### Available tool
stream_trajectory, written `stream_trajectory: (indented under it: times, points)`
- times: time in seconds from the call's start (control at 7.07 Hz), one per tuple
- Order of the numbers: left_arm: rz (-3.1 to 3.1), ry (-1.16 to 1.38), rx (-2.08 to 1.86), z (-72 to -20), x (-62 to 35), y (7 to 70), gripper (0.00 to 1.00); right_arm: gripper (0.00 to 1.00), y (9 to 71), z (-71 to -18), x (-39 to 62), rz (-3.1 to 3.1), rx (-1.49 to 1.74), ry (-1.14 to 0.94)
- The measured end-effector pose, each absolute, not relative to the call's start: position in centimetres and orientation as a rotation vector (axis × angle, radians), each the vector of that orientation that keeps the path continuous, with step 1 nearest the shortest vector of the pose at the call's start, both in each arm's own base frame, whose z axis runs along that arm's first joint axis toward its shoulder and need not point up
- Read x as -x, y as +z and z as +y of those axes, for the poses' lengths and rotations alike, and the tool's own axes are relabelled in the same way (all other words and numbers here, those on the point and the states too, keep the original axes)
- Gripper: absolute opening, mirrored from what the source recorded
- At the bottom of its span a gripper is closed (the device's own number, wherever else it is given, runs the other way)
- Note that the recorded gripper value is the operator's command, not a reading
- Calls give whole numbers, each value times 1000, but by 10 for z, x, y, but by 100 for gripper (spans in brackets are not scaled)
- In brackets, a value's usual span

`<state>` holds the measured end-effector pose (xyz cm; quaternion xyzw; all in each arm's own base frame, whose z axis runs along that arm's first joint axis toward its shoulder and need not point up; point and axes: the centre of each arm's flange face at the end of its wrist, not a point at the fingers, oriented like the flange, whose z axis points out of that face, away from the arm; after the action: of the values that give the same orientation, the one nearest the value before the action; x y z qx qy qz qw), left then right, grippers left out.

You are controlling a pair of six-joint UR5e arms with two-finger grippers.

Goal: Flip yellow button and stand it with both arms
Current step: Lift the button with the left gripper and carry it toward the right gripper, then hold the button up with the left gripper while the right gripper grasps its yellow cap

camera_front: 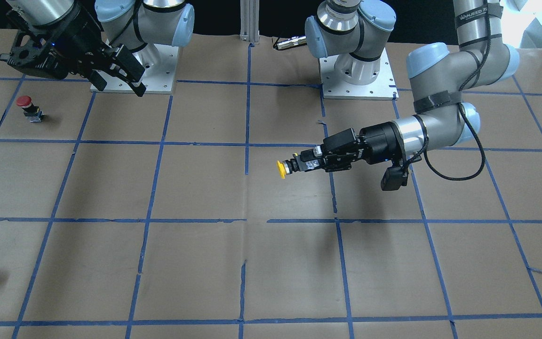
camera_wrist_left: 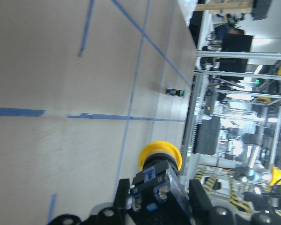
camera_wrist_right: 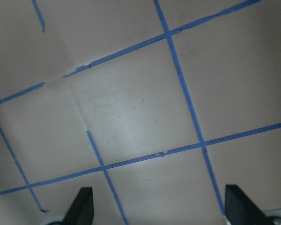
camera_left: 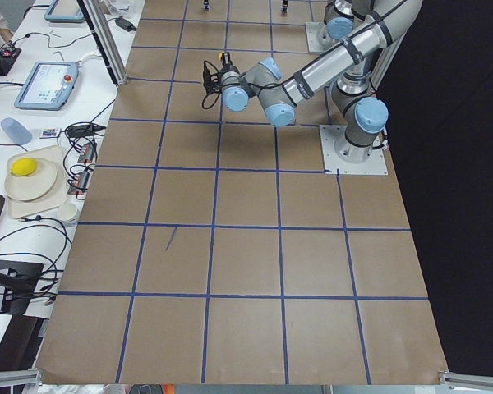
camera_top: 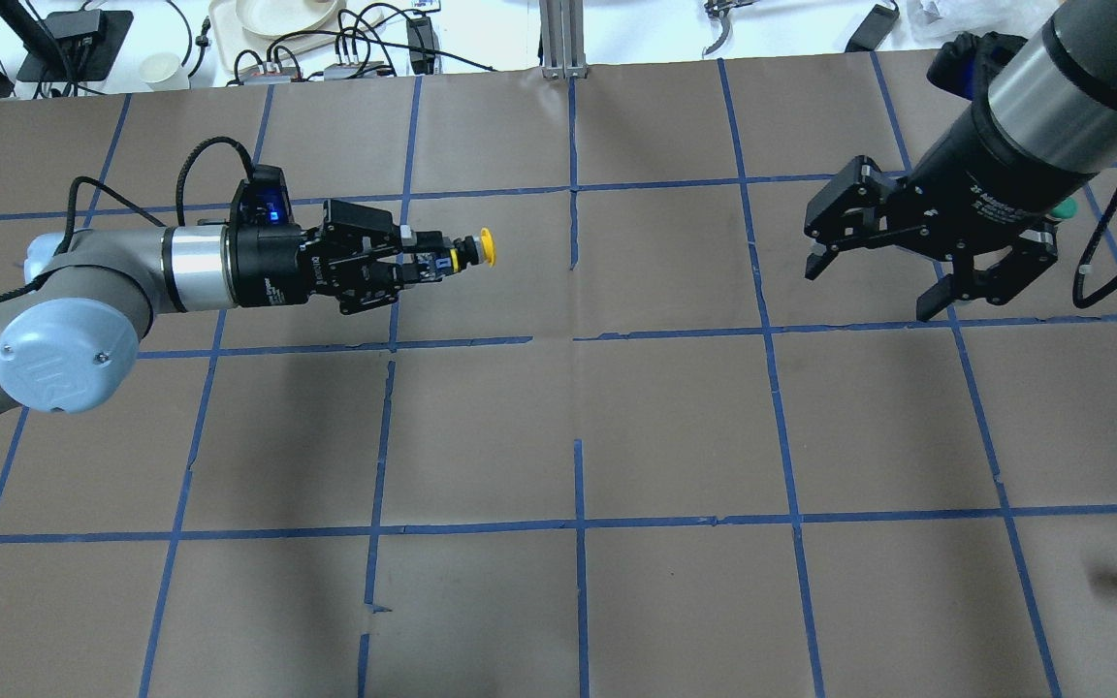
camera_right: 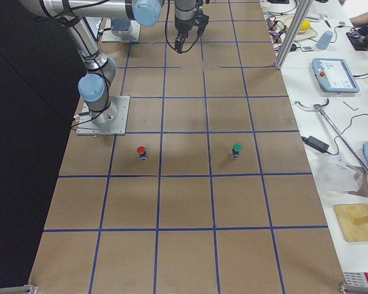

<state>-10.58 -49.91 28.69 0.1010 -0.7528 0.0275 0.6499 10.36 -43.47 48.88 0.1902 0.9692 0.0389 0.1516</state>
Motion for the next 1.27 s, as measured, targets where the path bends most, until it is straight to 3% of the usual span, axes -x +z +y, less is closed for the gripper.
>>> stream_trajectory:
  times: [0.57, 1.27]
  points:
    - [-1354, 90, -158, -489, 202, 329, 21, 100, 515, -458, -101, 2205, -900, 205]
    - [-1182, 18, -61, -471, 271, 358, 19, 100, 542, -465, -111, 2014, -971, 208]
